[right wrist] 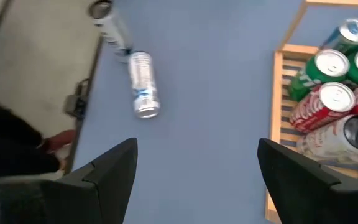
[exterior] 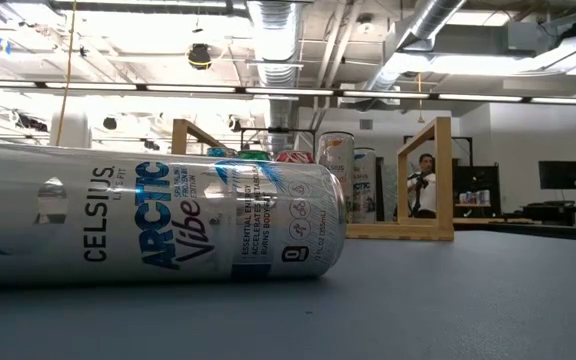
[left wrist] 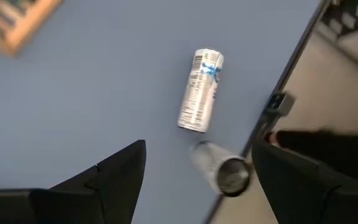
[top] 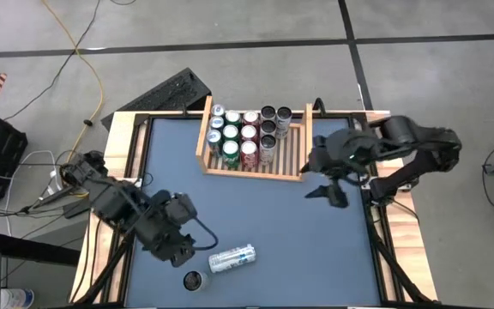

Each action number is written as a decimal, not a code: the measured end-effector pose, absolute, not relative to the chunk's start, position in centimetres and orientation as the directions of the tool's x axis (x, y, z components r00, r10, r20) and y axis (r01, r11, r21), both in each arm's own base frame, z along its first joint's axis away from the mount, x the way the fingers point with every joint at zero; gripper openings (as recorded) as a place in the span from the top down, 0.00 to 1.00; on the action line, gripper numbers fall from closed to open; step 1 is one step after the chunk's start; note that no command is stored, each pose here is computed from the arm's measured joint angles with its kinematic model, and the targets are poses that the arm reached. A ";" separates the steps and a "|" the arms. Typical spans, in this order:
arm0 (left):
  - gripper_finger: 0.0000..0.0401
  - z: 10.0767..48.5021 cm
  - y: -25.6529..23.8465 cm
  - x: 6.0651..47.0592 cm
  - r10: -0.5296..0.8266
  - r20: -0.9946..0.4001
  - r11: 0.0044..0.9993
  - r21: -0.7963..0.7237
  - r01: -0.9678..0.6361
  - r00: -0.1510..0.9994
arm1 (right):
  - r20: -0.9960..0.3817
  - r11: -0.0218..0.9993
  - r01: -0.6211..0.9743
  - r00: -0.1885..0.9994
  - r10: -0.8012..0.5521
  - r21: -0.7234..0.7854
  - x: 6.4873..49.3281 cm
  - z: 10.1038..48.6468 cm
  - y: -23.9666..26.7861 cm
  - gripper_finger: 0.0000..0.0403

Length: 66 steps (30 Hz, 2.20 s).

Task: Place canned beverage on shelf
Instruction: Put the light blue soda can on the shelf

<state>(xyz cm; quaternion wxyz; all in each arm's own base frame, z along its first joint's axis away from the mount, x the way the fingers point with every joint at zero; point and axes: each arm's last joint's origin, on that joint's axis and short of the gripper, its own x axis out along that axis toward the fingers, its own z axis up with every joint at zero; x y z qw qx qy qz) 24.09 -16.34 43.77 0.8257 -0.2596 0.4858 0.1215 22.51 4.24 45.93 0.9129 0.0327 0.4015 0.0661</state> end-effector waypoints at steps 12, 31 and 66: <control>0.30 38.4 -23.3 25.1 -0.041 -0.947 0.583 -0.282 -0.762 0.319 | -0.808 0.992 -0.085 0.577 0.122 0.089 25.0 43.7 6.4 0.21; 0.30 32.8 -26.6 30.0 -0.104 -0.962 0.316 -0.273 -0.909 0.253 | -0.888 0.967 -0.255 0.441 0.127 0.012 23.2 42.9 8.1 0.21; 0.29 32.5 -23.9 32.1 -0.205 -0.967 0.598 -0.248 -0.762 0.153 | -0.853 0.957 -0.290 0.496 0.162 0.012 23.6 43.2 9.0 0.21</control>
